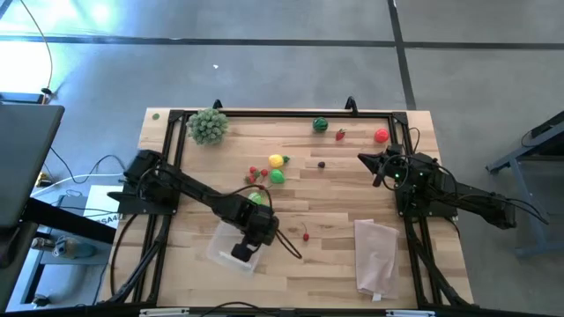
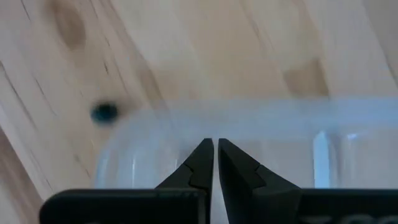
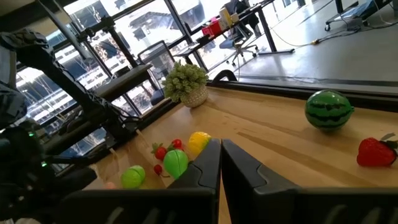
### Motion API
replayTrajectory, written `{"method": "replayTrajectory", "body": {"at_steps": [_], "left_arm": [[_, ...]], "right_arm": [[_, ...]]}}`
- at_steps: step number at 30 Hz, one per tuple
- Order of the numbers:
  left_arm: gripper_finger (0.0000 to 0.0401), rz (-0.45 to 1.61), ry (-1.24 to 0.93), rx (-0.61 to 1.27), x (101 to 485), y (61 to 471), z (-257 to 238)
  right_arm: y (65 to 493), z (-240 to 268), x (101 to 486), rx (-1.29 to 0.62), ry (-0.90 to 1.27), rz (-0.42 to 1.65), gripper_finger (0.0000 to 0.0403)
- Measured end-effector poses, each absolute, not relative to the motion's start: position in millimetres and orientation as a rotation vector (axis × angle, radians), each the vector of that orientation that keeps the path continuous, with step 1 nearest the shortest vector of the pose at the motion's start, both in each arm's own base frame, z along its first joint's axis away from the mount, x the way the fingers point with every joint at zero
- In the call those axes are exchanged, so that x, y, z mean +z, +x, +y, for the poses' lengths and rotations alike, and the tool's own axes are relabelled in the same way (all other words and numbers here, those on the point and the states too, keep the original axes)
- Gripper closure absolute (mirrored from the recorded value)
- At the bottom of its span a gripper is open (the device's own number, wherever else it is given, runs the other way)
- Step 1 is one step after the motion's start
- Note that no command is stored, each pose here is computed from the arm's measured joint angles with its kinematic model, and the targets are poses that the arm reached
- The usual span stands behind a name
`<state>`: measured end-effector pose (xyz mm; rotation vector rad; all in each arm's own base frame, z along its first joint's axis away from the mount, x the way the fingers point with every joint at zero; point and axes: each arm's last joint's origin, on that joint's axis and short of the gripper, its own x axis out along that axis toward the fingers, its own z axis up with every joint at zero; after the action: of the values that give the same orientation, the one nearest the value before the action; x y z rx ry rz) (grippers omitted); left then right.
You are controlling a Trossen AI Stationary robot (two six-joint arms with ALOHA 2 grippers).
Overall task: Pick and placing Produce into tupperware
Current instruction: Prepare the transparent bin in the center of the table
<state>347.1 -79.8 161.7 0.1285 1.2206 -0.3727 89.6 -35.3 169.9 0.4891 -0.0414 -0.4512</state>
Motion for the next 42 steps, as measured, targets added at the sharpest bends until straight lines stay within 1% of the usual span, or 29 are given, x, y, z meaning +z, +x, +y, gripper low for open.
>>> {"method": "replayTrajectory", "body": {"at_steps": [7,15,20,31,42], "left_arm": [[0.0387,1.166,0.186,-0.375,170.4,372.6,-80.4],[0.0387,1.196,0.183,-0.344,159.2,388.1,-61.8],[0.0387,1.203,0.182,-0.328,154.1,392.4,-49.5],[0.0387,1.102,0.185,-0.289,158.0,403.4,-28.1],[0.0387,1.014,0.178,-0.202,162.2,411.8,17.8]], "right_arm": [[89.7,-35.3,169.8,-0.45,0.492,-0.039,0.0399],[89.7,-35.3,169.8,-0.448,0.49,-0.038,0.0399],[89.8,-35.2,169.7,-0.447,0.49,-0.037,0.0399],[89.7,-35.3,169.7,-0.448,0.476,-0.035,0.0399],[89.7,-35.3,169.7,-0.448,0.469,-0.033,0.0399]]}}
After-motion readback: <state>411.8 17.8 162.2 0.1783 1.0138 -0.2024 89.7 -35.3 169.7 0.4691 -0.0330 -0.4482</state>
